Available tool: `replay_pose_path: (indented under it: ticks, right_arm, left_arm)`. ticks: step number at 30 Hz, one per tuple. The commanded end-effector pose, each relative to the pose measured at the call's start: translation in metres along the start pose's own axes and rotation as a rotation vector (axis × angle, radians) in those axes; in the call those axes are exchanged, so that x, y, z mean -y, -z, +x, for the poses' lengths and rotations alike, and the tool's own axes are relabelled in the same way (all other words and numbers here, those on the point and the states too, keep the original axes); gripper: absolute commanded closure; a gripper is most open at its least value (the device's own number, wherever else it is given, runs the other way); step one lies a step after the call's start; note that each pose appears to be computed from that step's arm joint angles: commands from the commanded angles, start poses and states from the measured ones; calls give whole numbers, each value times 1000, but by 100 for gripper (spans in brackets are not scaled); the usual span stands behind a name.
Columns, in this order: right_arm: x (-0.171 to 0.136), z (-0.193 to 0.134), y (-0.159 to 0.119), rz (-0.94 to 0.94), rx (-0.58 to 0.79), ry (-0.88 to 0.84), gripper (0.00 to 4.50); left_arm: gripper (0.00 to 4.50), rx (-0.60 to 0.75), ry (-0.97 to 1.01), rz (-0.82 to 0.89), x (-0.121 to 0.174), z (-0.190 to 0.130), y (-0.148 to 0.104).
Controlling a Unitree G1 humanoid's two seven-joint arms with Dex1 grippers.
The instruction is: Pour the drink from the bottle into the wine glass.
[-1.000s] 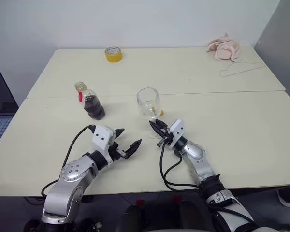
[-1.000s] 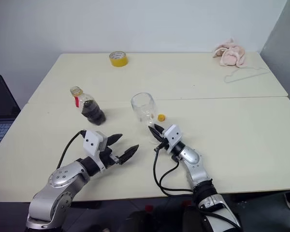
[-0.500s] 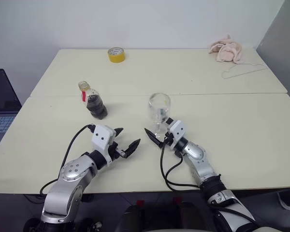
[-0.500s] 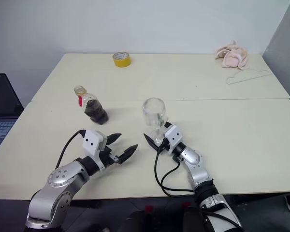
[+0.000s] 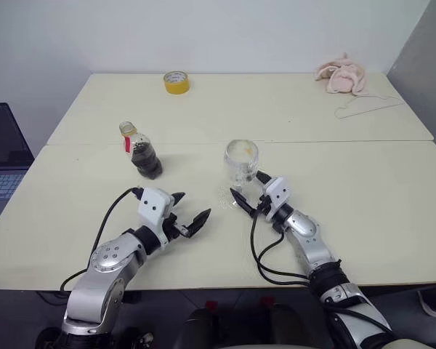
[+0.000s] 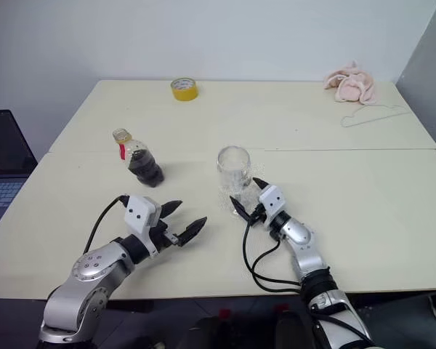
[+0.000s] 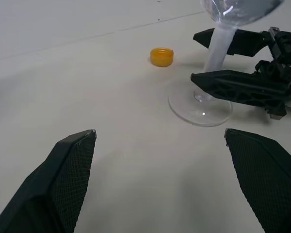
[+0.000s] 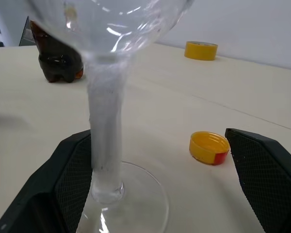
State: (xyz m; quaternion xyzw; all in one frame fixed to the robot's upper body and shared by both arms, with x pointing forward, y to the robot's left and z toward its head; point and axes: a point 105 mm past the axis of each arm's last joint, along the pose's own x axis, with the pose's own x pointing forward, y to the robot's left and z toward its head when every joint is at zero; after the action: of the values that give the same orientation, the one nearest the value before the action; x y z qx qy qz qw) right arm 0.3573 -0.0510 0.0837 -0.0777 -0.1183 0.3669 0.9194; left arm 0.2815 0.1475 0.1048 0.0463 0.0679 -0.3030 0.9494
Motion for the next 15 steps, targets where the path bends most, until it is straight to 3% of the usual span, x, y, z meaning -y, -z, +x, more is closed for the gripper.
replay_pose_path:
  ticks: [1,7,15]
  right_arm:
    - [6,-6,-4,-12,7,3,5]
    - [6,-12,-4,-13,-7,-10,5]
    - [-14,-31,-11,15,-43,-216,5]
  left_arm:
    - [0,38,2,40,0,0,-10]
    - [0,39,9,43,1,3,-9]
    - [0,34,15,47,0,3,-8]
